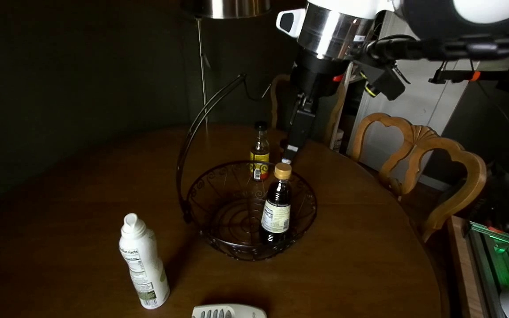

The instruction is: Remove the bottle out of the basket

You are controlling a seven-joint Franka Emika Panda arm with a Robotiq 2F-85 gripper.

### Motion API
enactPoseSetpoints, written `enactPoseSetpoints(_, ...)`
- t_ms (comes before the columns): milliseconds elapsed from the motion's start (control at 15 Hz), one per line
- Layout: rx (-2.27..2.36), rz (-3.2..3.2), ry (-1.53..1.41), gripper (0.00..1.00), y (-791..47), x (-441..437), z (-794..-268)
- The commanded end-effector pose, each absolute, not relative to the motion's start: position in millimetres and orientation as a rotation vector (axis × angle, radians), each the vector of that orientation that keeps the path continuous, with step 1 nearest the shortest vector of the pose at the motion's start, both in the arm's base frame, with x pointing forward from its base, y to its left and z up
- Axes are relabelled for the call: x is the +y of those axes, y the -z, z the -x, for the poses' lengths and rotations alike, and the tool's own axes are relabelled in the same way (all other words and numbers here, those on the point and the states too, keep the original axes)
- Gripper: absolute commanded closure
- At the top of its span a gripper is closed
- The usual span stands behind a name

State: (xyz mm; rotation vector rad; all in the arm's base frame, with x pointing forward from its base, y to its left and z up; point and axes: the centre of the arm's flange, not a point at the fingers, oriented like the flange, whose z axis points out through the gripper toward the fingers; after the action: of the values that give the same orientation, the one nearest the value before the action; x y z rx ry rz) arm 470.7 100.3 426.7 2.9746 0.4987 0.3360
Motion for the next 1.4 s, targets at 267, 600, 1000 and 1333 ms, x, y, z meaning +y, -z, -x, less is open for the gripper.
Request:
enactPoseSetpoints(267, 0.658, -3.055, -0.239, 0.0, -396, 94, -496)
enactPoseSetpoints(600, 0.681, -3.081, -0.181, 0.24, -382, 88, -503)
enactPoseSetpoints(1000, 0.693, -3.083, -0.147, 0.58, -371, 86, -509)
enactPoseSetpoints(1333, 0.655, -3.093, -0.102, 0.87, -380, 89, -499)
